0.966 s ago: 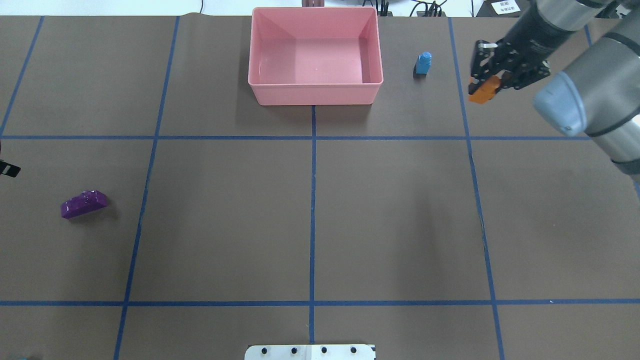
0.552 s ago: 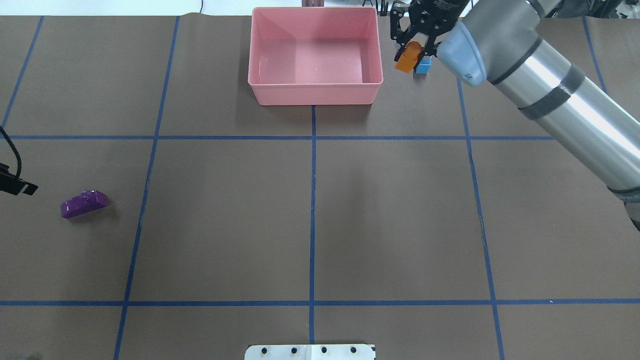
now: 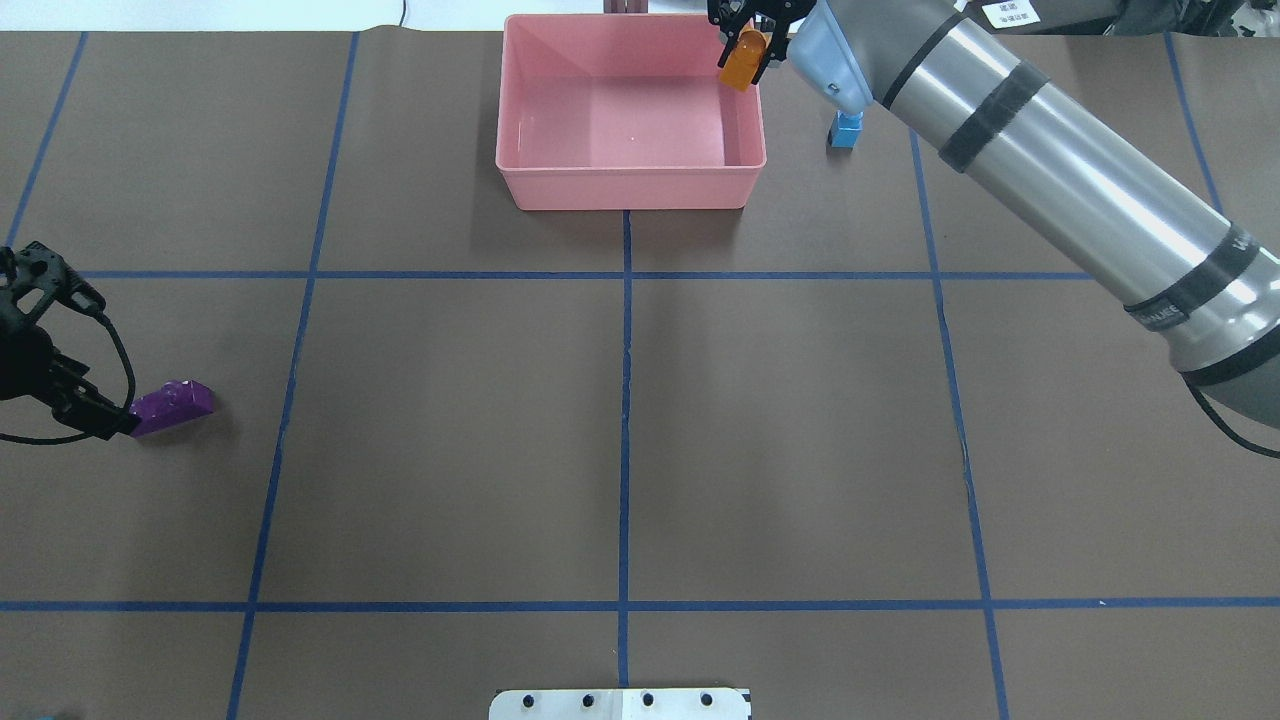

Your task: Put all blocks into box

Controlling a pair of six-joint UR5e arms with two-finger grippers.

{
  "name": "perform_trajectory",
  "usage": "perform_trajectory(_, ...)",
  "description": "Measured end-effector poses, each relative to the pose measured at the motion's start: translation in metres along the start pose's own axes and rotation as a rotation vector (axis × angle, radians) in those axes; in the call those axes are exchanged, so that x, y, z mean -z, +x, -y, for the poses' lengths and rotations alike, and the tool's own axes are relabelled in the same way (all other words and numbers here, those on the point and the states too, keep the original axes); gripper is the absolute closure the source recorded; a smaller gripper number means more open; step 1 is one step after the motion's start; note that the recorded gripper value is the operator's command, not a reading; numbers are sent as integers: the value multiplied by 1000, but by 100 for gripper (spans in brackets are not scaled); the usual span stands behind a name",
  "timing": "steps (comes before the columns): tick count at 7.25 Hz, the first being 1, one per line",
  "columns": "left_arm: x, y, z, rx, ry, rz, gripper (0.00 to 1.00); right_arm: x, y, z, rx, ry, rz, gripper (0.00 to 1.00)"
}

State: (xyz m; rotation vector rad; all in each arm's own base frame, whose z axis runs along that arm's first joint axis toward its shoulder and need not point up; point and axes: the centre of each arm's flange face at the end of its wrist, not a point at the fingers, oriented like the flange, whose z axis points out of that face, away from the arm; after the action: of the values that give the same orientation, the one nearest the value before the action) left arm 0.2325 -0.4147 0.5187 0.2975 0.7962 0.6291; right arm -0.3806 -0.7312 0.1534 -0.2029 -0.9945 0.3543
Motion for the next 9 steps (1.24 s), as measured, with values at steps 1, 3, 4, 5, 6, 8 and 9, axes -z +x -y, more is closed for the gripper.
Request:
perform_trajectory(1,-10,4,7,-10,-10,-5,0,-7,-17,3,3,13,3,100)
perform_trajectory(3,-26,8,18,-19,-26,-12,0,-34,-37,-2,47,70,3,100)
perform_trajectory(4,-29,7,19,-19,-32,-12,0,-51,-43,-6,84,114,11,100)
perform_trajectory(5,-32,6,19,-18,-36,-12,0,-72,-51,-11,124,168,17,100)
perform_trajectory(6,-34,5,20,-17,-38,-12,1,-92,-61,-17,151,215,13,100)
perform_trajectory(8,-36,4,22,-14,-40,-12,1,-109,-70,-23,169,287,-5,45)
perform_trajectory(9,-38,4,25,-13,-39,-12,1,-112,-70,-21,169,322,-15,28)
